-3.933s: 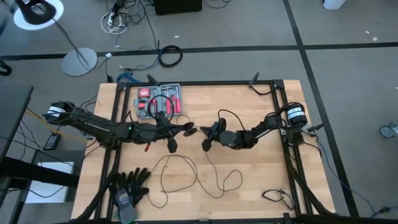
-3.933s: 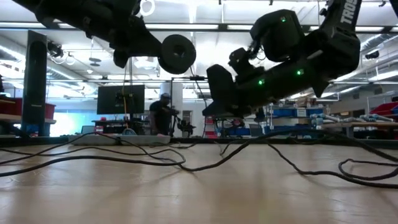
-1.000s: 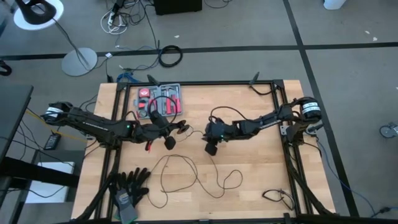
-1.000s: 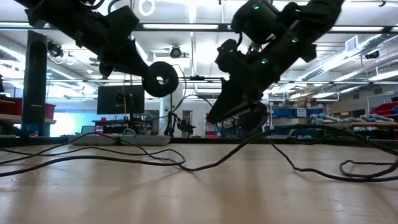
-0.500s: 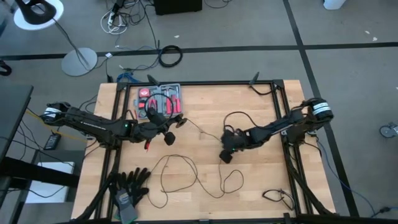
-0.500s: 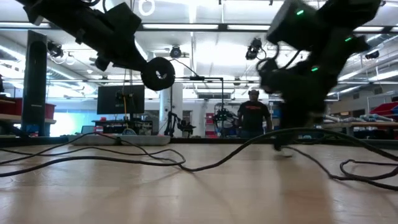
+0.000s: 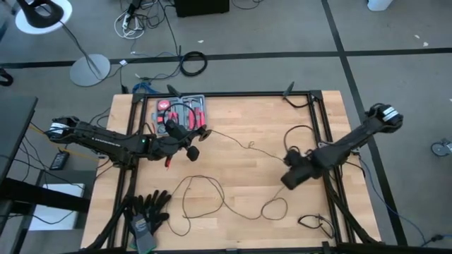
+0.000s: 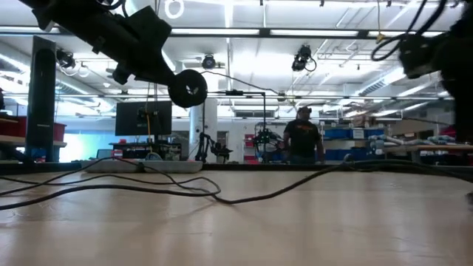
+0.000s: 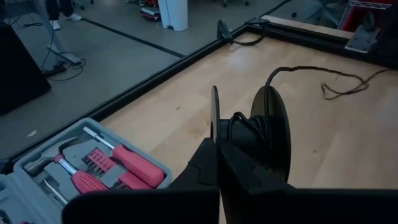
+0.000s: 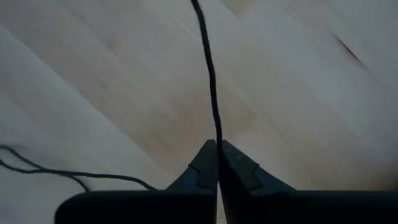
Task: Coil cords
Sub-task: Coil the black wire onto the spool
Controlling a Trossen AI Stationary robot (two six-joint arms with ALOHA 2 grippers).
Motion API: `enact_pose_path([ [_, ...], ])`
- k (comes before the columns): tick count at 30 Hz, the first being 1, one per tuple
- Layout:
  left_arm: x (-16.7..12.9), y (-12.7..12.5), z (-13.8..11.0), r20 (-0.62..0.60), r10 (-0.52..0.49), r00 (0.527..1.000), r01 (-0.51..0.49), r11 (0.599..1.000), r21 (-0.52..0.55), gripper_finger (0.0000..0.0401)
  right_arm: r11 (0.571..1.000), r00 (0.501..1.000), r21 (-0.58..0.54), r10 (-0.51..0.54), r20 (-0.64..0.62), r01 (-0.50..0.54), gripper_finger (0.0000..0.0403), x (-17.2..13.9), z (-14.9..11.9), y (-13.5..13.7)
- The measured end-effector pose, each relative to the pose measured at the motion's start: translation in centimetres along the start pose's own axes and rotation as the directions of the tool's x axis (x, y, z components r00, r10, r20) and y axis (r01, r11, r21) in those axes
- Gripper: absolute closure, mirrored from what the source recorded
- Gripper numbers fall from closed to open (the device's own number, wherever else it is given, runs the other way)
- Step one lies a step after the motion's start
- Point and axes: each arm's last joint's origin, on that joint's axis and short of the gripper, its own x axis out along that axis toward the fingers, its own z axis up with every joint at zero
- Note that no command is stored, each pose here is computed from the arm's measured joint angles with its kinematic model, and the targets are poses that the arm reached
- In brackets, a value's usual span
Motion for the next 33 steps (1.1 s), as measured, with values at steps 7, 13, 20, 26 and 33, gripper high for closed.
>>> enact_pose_path([
  [7,0.0,0.0,0.0,0.001,0.011,1.0,-0.011,1.0,-0.016,0.0401,0.995,0.987,0.021,-0.096,-0.129,0.1,0.0401,-1.8,-2.6,-2.2],
  [13,0.0,0.0,0.0,0.001,0.01,1.0,-0.01,1.0,-0.024,0.0401,0.985,0.97,0.029,-0.16,-0.181,0.168,0.0401,-2.5,-4.4,-3.1],
  [20,0.0,0.1,0.1,0.021,0.05,0.999,-0.048,0.997,-0.054,0.0401,0.991,0.987,0.053,-0.117,-0.108,0.123,0.0393,-2.9,-5.8,-3.0],
  [26,0.0,0.1,0.4,0.054,0.063,0.997,-0.059,0.995,-0.083,0.0401,0.996,0.994,0.084,-0.001,0.107,-0.008,0.0392,-3.1,-6.2,-2.4],
  [33,0.0,0.0,0.5,0.06,0.053,0.997,-0.047,0.995,-0.093,0.0401,0.992,0.958,0.038,0.103,0.268,-0.118,0.0371,-3.3,-6.3,-1.8],
])
